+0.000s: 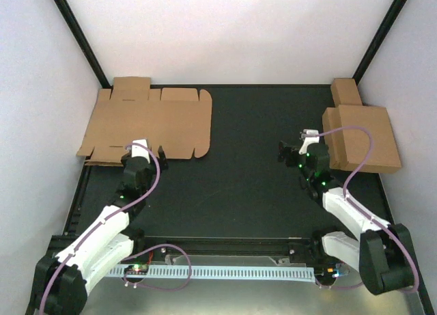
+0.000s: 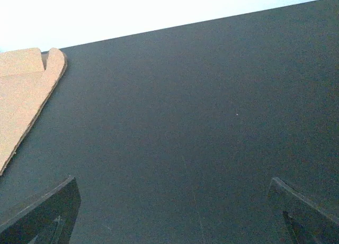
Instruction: Fold the paper box
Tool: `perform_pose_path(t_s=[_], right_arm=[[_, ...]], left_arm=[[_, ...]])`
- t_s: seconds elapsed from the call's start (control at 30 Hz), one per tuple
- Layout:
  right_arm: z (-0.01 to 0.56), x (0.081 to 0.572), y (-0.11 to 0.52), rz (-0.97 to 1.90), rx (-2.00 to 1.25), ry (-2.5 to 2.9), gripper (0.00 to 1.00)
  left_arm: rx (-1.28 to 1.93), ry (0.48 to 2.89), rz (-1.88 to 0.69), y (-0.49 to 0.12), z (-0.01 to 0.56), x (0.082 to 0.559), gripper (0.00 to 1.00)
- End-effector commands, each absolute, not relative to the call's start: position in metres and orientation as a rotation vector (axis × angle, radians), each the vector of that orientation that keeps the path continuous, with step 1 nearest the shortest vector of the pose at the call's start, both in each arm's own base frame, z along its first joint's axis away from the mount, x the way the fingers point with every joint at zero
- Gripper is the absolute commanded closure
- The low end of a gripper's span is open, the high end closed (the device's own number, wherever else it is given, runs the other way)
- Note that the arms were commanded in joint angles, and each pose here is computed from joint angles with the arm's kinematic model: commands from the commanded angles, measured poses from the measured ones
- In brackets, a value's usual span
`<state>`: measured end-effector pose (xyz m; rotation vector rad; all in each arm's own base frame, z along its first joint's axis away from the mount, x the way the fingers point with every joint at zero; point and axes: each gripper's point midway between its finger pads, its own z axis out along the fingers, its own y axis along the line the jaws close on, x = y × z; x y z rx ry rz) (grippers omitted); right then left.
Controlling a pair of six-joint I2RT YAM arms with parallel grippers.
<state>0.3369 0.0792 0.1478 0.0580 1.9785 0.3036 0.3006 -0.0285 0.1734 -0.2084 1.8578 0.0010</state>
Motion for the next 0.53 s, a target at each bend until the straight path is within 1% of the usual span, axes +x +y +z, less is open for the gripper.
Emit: perform_pose_path(t_s=[0.0,0.5], right_arm=[[0.1708,0.3537,0.0910,0.357,-0.034,1.918,0.00],[0.1729,0.3519,0.0945,0.374,-0.059,1.908,0.00]], left_arm=[[-0.191,1.786,0.055,-0.0217,0.1890,0.3106,0.01],[-0.181,1.803,0.011,-0.0272,0.1888,0.3092,0.01]])
